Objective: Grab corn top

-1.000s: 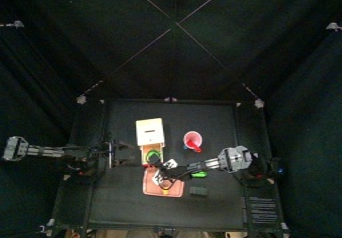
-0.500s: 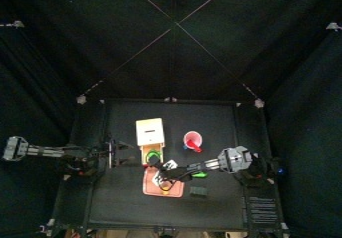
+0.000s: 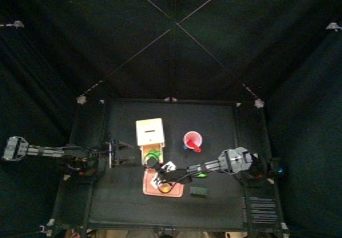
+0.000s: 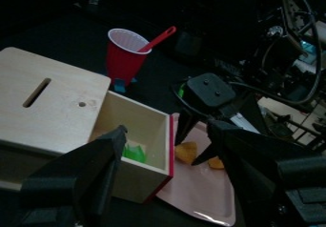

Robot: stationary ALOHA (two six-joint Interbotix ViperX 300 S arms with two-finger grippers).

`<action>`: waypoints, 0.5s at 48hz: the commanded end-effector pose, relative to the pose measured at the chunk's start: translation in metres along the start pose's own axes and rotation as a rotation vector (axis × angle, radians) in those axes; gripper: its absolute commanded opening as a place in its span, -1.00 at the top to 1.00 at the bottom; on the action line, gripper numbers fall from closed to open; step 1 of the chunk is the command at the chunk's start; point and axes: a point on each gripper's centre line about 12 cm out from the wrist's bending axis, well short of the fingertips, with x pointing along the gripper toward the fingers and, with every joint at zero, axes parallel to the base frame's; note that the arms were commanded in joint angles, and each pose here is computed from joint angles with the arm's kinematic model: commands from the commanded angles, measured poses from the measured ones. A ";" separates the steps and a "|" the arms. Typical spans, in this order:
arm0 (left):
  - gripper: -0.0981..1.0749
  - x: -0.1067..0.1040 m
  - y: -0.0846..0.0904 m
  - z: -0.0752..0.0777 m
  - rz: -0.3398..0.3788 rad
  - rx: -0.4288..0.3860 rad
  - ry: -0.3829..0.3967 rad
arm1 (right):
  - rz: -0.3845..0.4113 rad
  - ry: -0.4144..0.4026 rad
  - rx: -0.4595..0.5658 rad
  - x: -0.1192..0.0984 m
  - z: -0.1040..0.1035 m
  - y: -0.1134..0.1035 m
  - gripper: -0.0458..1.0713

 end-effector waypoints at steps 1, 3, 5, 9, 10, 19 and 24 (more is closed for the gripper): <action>-0.86 0.002 -0.002 0.004 -0.003 -0.003 -0.012 | 0.051 -0.045 0.013 -0.029 0.013 0.004 -0.50; -0.86 0.002 -0.002 0.004 -0.004 -0.004 -0.013 | 0.052 -0.048 0.013 -0.029 0.013 0.005 -0.50; -0.86 0.002 -0.002 0.005 -0.002 -0.004 -0.013 | 0.049 -0.045 0.010 -0.028 0.012 0.005 -0.50; -0.86 0.002 -0.002 0.005 -0.002 -0.004 -0.013 | 0.049 -0.045 0.010 -0.028 0.012 0.005 -0.50; -0.86 0.002 -0.002 0.005 -0.002 -0.004 -0.013 | 0.047 -0.043 0.011 -0.027 0.012 0.004 -0.50; -0.86 0.001 -0.001 0.003 -0.001 -0.004 -0.010 | 0.047 -0.043 0.010 -0.028 0.012 0.004 -0.50; -0.86 0.001 -0.001 0.003 -0.001 -0.004 -0.009 | 0.047 -0.043 0.010 -0.028 0.012 0.004 -0.50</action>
